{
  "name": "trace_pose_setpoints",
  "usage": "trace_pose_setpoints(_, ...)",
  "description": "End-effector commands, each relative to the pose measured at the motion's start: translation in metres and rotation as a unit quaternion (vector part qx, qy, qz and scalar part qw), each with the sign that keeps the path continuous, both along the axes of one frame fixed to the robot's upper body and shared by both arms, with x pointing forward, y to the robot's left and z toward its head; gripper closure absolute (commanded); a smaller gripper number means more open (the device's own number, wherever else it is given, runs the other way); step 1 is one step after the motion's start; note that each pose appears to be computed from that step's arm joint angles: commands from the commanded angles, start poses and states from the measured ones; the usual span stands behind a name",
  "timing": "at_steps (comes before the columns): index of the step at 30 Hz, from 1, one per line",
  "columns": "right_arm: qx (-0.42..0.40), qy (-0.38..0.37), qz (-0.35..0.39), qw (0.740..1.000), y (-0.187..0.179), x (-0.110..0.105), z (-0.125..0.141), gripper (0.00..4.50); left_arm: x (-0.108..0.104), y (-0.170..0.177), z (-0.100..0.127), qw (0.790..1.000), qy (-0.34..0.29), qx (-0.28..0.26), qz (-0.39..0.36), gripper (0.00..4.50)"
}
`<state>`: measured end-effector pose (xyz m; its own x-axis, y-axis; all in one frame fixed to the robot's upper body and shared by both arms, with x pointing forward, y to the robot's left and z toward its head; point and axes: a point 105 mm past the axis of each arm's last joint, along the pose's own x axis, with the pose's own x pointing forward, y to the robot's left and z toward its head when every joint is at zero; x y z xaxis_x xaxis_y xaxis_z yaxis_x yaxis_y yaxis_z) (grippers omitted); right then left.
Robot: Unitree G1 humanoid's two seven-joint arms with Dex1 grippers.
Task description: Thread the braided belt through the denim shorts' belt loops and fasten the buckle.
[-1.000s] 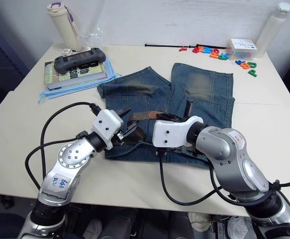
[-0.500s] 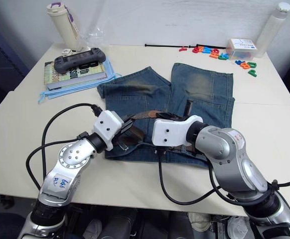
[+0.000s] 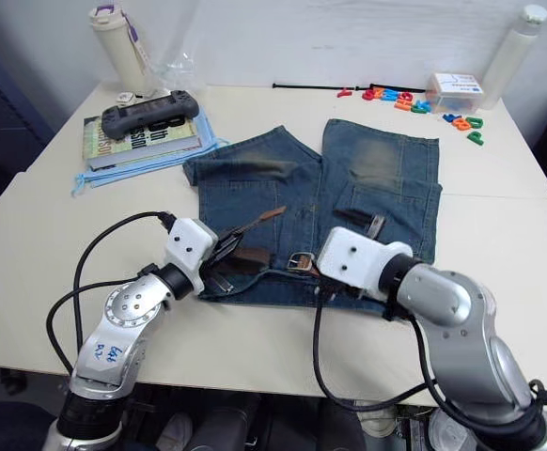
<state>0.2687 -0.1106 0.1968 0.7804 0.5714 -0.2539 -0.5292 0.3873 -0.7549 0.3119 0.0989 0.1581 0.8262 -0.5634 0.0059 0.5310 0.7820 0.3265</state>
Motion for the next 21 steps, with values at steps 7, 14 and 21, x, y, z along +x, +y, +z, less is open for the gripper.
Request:
trace_pose_setpoints(7,-0.044,0.009,-0.022,0.999,0.0,-0.009,-0.043,0.05,-0.003,0.003,0.006,1.0,-0.008,-0.013,-0.002,4.5)
trace_pose_setpoints(14,-0.051,0.007,-0.054,0.997,-0.004,0.001,-0.055,0.05,-0.004,0.003,0.007,1.0,-0.009,-0.012,-0.004,4.5)
trace_pose_setpoints(21,-0.05,0.008,-0.068,0.996,0.0,0.008,-0.062,0.05,-0.004,0.002,0.006,1.0,-0.009,-0.01,-0.006,4.5)
